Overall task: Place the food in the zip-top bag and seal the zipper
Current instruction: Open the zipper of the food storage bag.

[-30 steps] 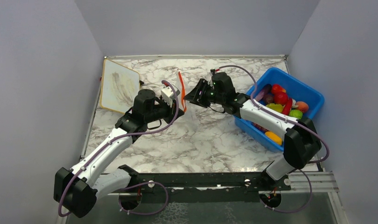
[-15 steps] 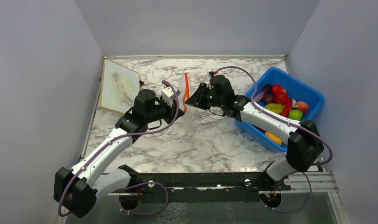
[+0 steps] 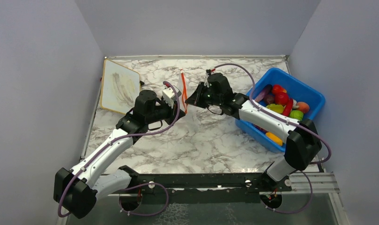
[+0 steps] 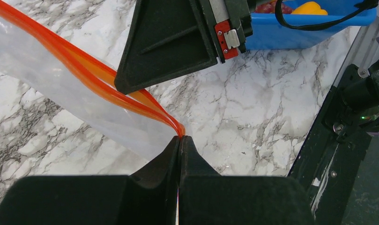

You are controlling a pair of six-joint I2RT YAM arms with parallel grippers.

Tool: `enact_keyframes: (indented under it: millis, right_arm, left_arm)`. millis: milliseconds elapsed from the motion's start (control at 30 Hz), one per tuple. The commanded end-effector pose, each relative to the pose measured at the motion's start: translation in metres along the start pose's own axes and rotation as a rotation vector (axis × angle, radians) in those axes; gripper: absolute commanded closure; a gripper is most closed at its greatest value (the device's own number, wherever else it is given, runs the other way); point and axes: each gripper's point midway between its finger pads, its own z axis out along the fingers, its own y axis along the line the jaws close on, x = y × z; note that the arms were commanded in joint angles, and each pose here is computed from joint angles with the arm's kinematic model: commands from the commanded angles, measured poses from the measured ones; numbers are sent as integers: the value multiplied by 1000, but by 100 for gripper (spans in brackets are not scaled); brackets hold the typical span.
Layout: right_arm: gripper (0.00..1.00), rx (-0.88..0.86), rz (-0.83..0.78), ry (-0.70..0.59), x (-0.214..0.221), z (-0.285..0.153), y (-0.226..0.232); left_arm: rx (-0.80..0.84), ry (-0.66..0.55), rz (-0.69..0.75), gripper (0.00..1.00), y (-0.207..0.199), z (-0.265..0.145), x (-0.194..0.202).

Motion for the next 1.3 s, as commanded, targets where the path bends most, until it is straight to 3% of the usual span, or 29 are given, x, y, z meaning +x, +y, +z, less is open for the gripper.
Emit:
enact_keyframes:
  millis: [0,100,333,433,833,1100,1167,1267]
  right_arm:
    - [99,-26,-49,-63,-16,3,14]
    - [99,-99,-92,-63,-15,-1,25]
    - [99,-197,-330,-58,1,-11,19]
    - [99,-225,-414,-82,4,-22,18]
    - [99,-315,-538,-185,2,-59,32]
    - [99,-332,-553,-200,7,-63,39]
    - [99,-331,-547,-196,9,-63,39]
    - [99,-329,-541,-200,9,-64,40]
  left_arm:
    - [17,-4,15,100,-5,0,0]
    - [13,-16,-6,98,-5,0,-3]
    - [-240,-116,-258,46,23,-17,-21]
    - [-255,-107,-363,35,22,-17,-21]
    - [-214,-129,-522,20,16,1,-52]
    - [-186,-168,-544,19,19,13,-58]
    - [-188,-155,-540,22,21,17,-54]
    - [-231,-121,-526,37,30,21,-41]
